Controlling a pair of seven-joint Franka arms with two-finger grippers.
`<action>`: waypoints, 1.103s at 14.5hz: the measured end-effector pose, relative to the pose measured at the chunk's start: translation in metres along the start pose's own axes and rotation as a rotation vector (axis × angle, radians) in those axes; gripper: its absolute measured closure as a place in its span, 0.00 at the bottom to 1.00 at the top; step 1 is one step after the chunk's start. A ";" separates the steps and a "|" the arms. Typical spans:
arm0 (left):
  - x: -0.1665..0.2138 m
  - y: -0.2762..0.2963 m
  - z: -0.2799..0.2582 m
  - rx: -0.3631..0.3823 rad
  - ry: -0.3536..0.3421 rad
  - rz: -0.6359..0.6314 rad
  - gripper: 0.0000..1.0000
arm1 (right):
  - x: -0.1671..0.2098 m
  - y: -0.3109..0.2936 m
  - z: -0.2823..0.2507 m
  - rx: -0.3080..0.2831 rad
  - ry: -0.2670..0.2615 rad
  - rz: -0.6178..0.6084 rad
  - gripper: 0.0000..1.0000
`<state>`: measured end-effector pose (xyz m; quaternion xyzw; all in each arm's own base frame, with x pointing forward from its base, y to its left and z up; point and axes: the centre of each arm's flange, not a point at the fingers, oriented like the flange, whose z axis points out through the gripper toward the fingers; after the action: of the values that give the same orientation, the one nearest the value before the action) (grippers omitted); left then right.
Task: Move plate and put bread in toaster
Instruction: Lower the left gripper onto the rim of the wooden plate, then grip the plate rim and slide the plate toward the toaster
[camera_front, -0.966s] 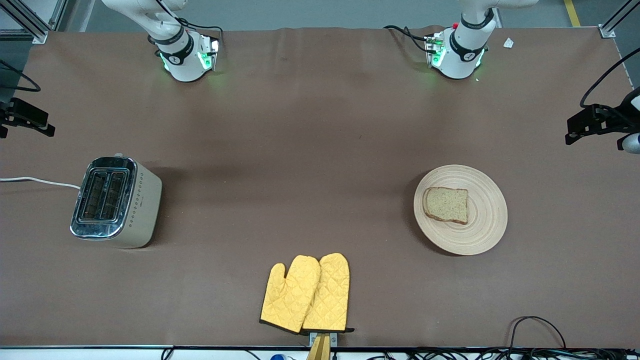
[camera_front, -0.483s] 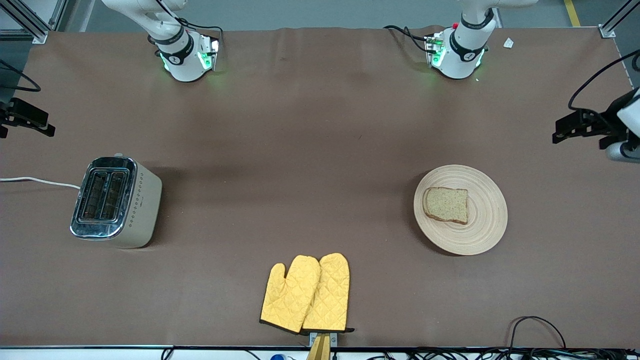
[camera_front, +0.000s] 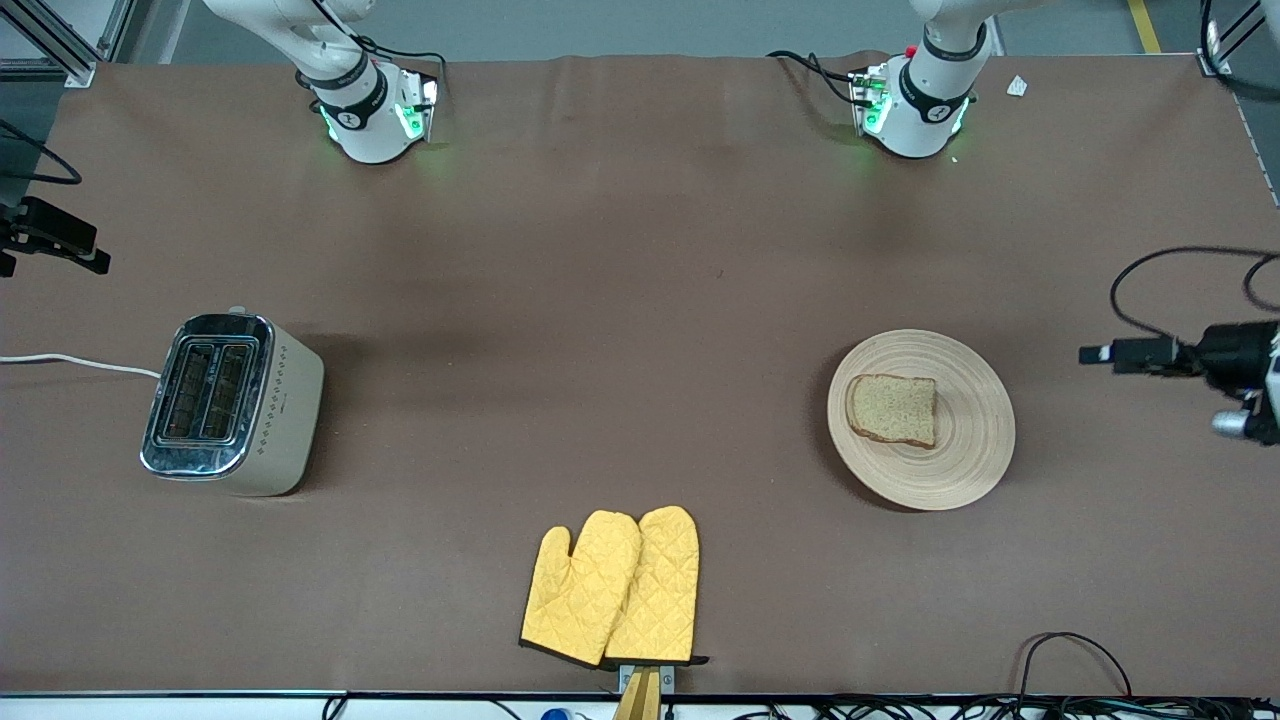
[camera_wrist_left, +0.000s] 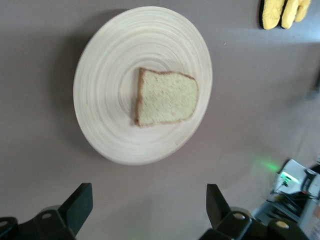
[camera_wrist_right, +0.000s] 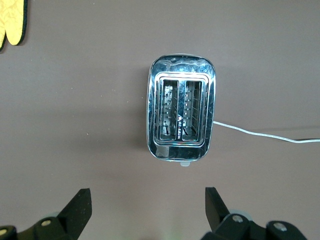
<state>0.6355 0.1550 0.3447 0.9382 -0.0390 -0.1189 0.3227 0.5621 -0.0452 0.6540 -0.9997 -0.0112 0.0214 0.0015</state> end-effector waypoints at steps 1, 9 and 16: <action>0.009 -0.035 0.023 -0.033 0.006 0.027 0.00 | 0.000 0.000 0.000 0.000 0.000 0.000 0.00; 0.040 -0.129 0.116 -0.139 0.083 0.191 0.00 | 0.000 0.000 0.000 0.000 0.000 0.000 0.00; 0.055 -0.122 0.171 -0.233 0.070 0.304 0.34 | 0.000 0.001 0.000 0.000 0.000 0.001 0.00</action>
<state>0.6462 0.1410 0.1284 0.8814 -0.1551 -0.0400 0.4443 0.5621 -0.0458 0.6539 -0.9997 -0.0109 0.0214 0.0016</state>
